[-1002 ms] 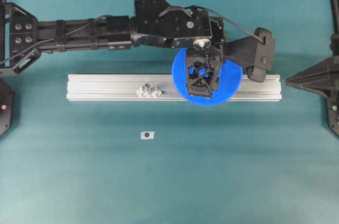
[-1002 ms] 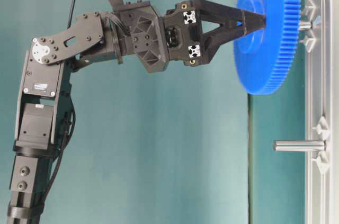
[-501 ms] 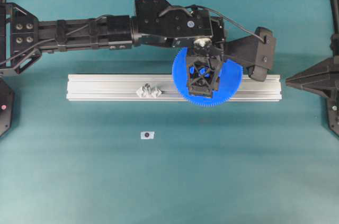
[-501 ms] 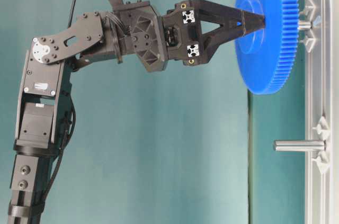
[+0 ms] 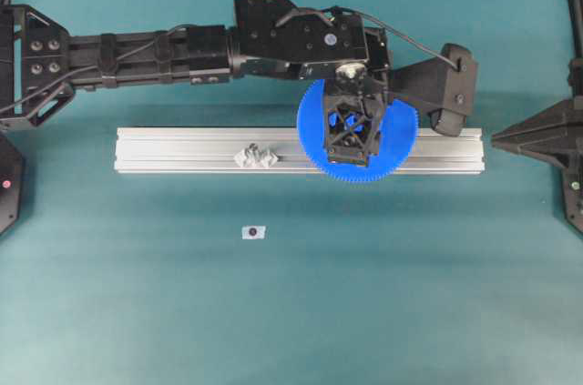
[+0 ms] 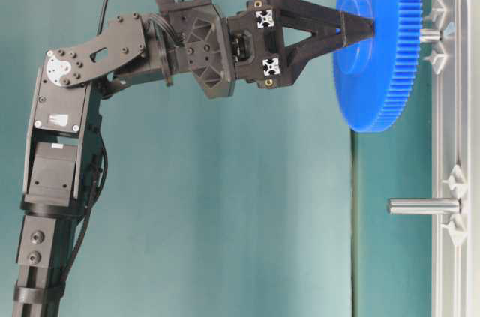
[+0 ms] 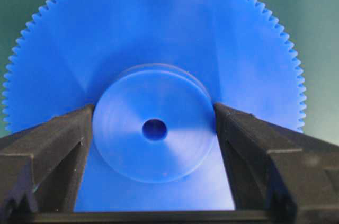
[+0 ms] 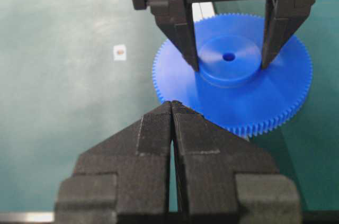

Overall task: Insert the large gear onto the shaft.
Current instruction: 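Lower the blue gear down onto the right shaft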

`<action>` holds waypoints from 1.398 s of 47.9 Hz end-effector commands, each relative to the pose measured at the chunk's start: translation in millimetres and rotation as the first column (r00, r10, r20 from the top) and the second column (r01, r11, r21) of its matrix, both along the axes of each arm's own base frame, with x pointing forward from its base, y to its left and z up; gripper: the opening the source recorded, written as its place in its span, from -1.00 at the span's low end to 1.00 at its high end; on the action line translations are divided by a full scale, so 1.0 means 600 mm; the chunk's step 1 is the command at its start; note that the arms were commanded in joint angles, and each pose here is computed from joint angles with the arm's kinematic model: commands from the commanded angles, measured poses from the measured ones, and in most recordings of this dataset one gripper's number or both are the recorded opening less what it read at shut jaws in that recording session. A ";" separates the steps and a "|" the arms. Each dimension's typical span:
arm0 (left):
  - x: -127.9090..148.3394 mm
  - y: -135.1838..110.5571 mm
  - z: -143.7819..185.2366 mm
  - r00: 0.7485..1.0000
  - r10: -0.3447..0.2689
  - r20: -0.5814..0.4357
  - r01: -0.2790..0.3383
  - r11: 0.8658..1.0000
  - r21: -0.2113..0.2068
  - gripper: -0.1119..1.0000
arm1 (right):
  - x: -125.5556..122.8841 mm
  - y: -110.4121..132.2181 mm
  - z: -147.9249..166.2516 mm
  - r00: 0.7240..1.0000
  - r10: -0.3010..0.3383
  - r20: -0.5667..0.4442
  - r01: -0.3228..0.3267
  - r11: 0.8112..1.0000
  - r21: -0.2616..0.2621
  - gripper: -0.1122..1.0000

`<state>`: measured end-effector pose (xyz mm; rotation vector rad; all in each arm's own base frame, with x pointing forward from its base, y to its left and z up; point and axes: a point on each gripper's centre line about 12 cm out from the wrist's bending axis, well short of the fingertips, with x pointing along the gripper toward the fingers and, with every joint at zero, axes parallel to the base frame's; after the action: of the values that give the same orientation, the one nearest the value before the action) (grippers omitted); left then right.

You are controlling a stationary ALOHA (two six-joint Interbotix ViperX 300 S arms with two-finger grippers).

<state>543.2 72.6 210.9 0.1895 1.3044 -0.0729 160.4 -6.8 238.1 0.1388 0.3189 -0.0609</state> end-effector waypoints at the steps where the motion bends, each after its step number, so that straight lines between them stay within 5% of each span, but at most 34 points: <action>1: 0.001 0.012 0.040 0.998 0.018 0.061 -0.018 1.000 0.009 0.81 | 0.003 -0.001 0.008 1.000 -0.005 0.011 0.005 1.000 0.008 -0.76; 67: -0.008 0.007 0.064 0.995 0.071 0.067 -0.071 0.997 -0.010 0.79 | 0.002 -0.001 0.007 1.000 -0.005 0.013 0.005 1.000 0.008 -0.76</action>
<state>540.9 78.4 211.9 0.1270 1.3195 -0.0226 159.7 -6.7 239.1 0.1386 0.3128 -0.0605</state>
